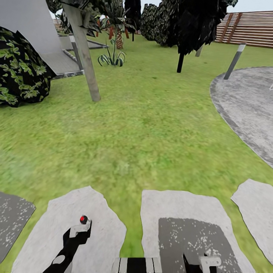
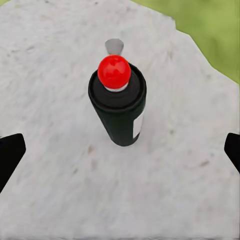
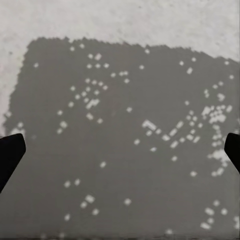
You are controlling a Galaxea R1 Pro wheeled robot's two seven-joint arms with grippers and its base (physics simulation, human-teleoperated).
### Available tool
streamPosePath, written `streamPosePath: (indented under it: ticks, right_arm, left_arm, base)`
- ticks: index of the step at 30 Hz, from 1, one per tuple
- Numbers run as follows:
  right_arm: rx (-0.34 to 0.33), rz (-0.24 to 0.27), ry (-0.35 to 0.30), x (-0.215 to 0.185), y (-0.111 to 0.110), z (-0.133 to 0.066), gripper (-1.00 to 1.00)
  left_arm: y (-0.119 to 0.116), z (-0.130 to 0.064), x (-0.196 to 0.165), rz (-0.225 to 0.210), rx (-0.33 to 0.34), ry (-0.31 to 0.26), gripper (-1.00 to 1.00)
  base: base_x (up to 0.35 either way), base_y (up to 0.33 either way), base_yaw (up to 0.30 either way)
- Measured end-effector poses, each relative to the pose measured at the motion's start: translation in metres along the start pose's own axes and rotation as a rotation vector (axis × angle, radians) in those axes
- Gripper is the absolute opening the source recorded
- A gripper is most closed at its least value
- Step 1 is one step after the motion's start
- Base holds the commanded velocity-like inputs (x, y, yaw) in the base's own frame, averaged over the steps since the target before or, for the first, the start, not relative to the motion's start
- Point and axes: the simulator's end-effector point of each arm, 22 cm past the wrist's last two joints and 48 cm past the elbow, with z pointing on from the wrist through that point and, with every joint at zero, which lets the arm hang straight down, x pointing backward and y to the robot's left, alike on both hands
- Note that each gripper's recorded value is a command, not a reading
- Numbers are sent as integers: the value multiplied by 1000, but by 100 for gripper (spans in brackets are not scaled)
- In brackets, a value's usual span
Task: Pick up the pesticide atomizer in the garden and spray insectifuge to fully cover both potted plants in the garden.
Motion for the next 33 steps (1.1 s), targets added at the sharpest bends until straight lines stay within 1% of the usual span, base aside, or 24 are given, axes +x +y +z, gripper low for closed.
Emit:
streamPosePath:
  ticks: [3,13,19,28,33]
  right_arm:
    - [-1,0,12,6,0,0,100]
    - [-1,0,12,6,0,1,100]
    - [-1,0,11,5,0,1,100]
    - [-1,0,11,5,0,1,100]
    - [-1,0,12,5,0,0,100]
  left_arm:
    - [0,1,7,1,0,12,100]
    - [0,1,7,2,0,12,100]
    - [0,1,7,1,0,12,100]
    - [0,1,6,1,0,10,100]
    - [-1,1,6,0,0,9,100]
  base:
    - [0,0,0]
    - [4,0,0]
    - [203,0,0]
    - [28,0,0]
    - [126,0,0]
